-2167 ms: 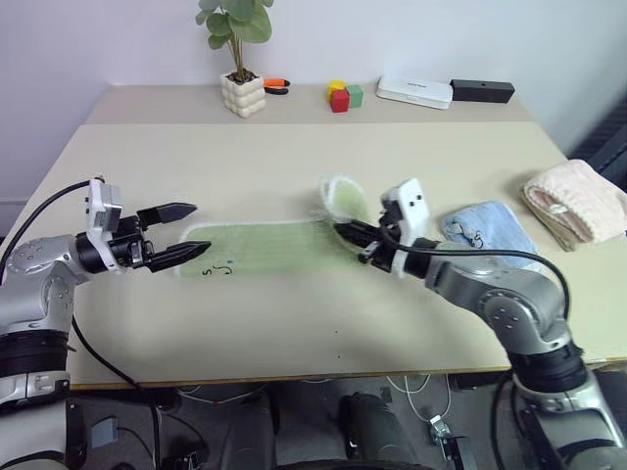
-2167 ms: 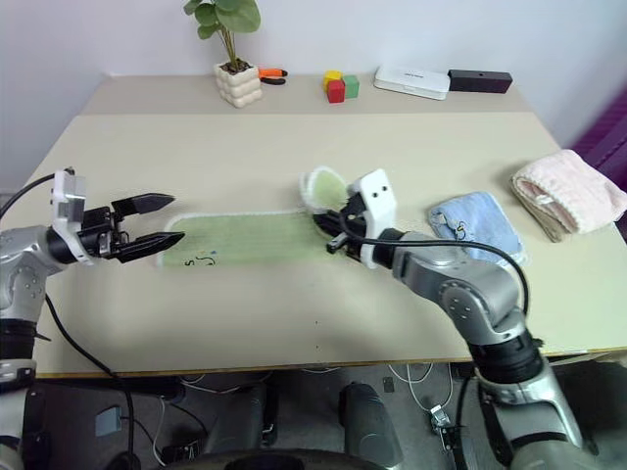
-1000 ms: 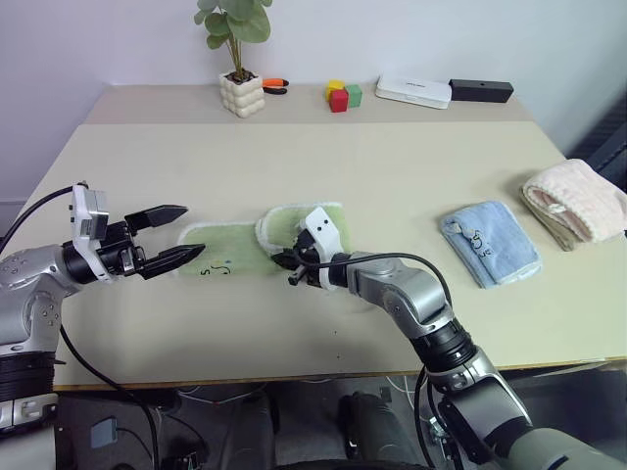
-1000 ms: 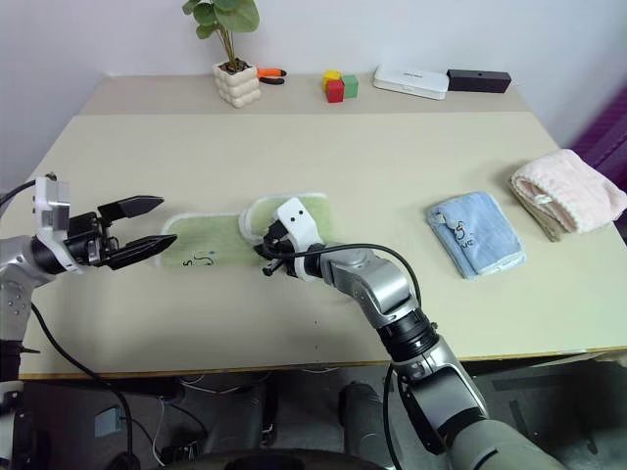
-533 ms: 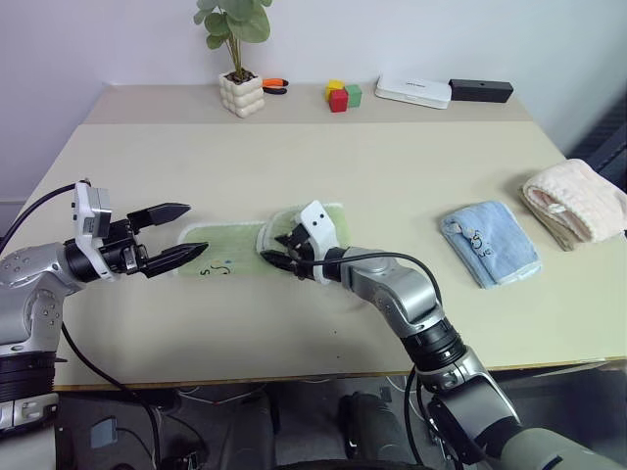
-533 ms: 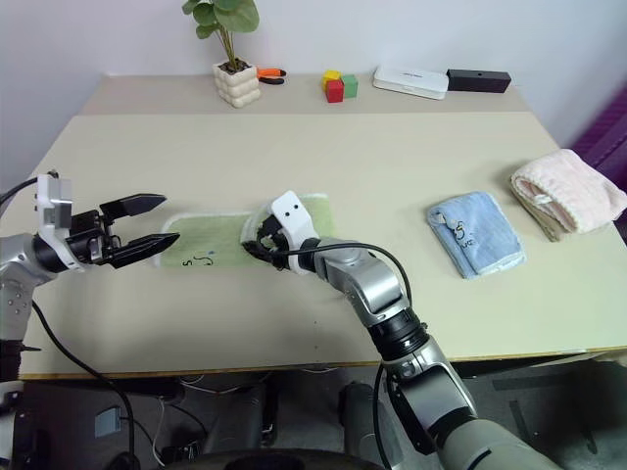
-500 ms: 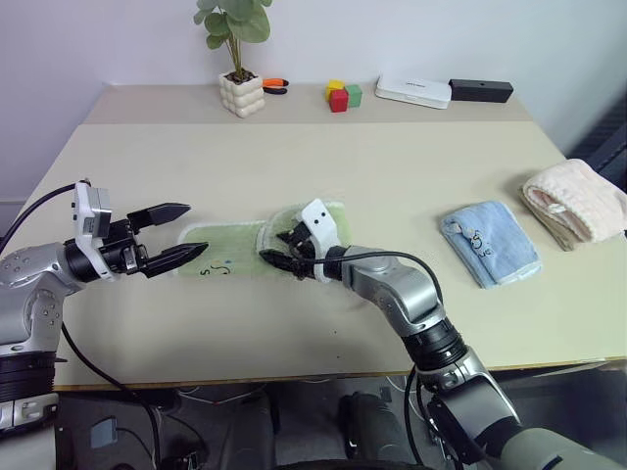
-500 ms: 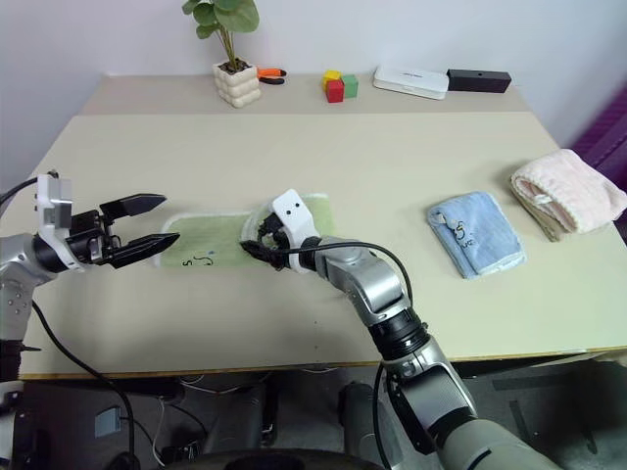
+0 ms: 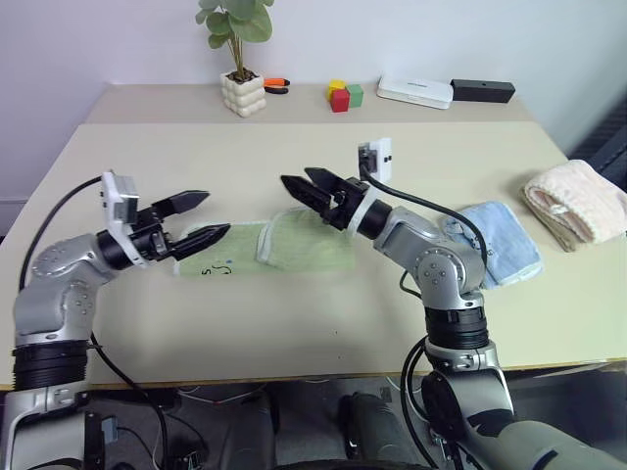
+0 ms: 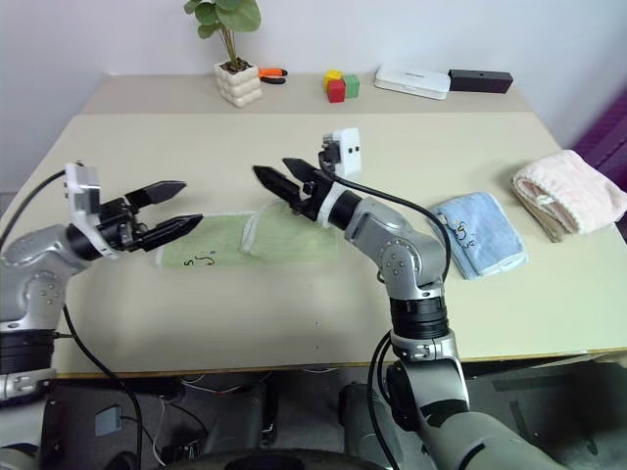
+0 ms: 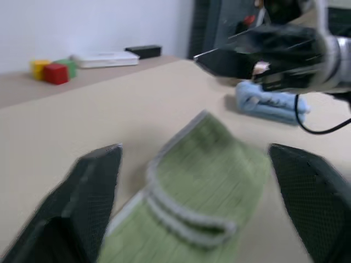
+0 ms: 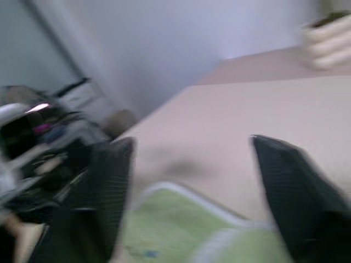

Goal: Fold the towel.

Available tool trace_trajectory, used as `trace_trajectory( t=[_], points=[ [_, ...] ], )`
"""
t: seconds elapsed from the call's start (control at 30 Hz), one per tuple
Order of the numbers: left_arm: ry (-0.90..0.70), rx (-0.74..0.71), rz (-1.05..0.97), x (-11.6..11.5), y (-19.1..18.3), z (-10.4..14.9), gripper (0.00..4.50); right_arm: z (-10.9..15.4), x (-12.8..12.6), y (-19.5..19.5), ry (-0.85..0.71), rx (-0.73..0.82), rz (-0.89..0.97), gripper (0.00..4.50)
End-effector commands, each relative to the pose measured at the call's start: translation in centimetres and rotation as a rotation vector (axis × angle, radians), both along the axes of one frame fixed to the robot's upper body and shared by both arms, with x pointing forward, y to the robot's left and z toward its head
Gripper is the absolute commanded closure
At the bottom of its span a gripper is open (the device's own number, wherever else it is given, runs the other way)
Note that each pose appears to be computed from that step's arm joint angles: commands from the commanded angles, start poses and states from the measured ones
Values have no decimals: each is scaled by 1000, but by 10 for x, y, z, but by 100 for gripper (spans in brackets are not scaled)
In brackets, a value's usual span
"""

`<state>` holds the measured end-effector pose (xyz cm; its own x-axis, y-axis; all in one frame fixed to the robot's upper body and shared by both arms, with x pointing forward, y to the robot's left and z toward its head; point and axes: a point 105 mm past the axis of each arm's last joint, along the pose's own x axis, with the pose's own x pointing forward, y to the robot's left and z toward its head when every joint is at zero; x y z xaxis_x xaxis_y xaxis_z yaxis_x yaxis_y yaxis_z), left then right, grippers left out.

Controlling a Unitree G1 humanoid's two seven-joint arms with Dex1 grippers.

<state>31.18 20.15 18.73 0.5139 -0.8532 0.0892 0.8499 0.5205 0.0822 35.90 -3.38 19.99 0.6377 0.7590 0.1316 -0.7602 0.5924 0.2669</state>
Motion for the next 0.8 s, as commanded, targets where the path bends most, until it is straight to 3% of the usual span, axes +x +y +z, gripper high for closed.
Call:
trace_trajectory(
  t=[0.03,0.1,0.13,0.37,0.63,0.8],
  points=[
    [-70,32,3,0,2,14,79,-16,-10,14,-129,-172,26,326],
    [-65,30,3,2,4,15,79,-28,-11,20,-143,-209,27,432],
    [-70,35,3,2,4,16,79,-31,-9,22,-149,-214,14,442],
    [-77,44,-6,0,5,19,79,-40,12,26,-199,-231,-98,442],
    [-59,62,2,-8,16,18,79,-92,16,28,-176,-336,-114,442],
    [-39,58,7,-11,18,16,79,-109,13,33,-163,-358,-109,442]
  ],
)
